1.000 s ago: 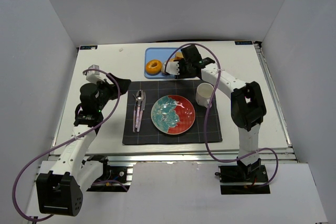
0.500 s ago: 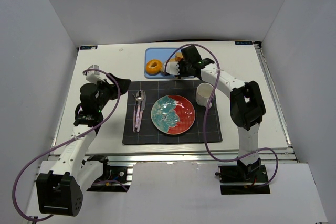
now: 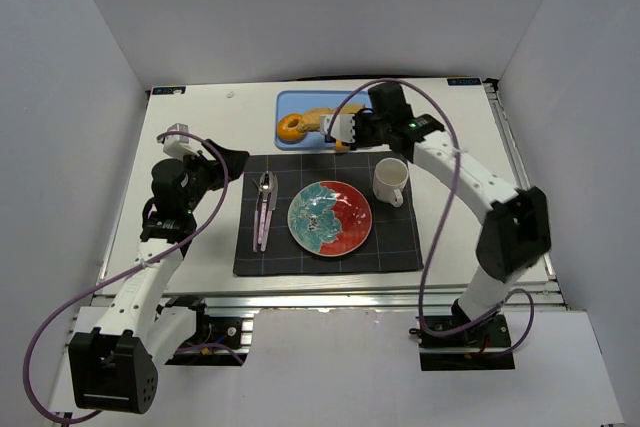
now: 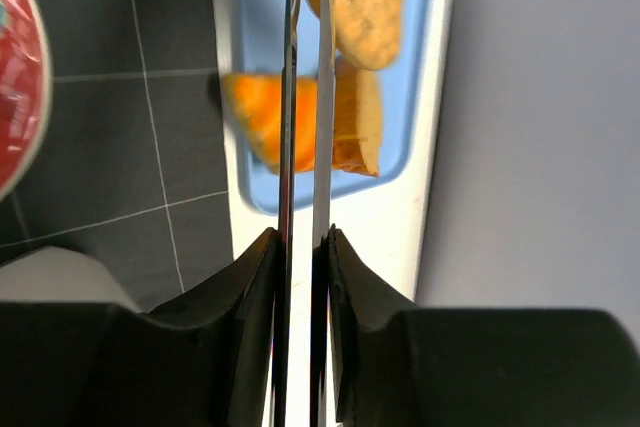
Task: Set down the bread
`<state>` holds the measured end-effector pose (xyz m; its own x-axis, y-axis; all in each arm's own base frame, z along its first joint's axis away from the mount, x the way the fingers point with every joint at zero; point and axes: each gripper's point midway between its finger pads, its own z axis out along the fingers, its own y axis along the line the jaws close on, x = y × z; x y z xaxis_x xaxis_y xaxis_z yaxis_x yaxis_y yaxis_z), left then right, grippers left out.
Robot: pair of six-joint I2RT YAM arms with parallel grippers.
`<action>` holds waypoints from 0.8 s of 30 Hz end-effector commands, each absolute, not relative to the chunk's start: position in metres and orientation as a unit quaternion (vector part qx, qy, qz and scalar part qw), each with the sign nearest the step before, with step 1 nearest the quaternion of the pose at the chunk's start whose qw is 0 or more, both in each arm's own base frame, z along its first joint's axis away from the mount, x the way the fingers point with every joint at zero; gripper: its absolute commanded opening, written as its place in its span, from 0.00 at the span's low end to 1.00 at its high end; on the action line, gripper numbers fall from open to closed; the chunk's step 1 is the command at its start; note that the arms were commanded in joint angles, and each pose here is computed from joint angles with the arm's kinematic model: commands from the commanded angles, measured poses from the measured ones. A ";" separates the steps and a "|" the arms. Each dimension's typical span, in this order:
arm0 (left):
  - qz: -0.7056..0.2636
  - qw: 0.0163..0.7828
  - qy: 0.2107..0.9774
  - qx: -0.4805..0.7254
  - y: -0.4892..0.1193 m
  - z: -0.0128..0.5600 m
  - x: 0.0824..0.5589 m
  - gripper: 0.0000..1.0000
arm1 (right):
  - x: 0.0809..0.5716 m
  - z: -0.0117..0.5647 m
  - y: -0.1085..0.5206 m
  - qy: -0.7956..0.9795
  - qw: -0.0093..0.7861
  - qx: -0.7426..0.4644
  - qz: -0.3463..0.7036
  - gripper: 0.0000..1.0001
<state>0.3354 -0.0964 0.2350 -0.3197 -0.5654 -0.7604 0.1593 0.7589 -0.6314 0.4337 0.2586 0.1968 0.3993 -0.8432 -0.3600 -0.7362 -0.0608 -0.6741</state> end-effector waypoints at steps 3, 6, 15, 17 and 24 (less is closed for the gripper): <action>-0.319 0.582 0.736 -0.134 -0.095 0.247 0.335 0.80 | 0.366 0.218 0.255 0.516 0.430 -0.740 0.020 0.10; -0.319 0.581 0.737 -0.135 -0.095 0.245 0.334 0.80 | 0.322 0.200 0.242 0.504 0.408 -0.759 0.055 0.10; -0.325 0.576 0.738 -0.134 -0.098 0.241 0.336 0.80 | 0.249 0.156 0.214 0.519 0.359 -0.770 0.096 0.15; -0.326 0.575 0.738 -0.136 -0.098 0.240 0.337 0.80 | 0.245 0.153 0.212 0.522 0.357 -0.769 0.096 0.19; -0.326 0.575 0.738 -0.136 -0.098 0.241 0.336 0.80 | 0.237 0.144 0.209 0.527 0.345 -0.769 0.106 0.46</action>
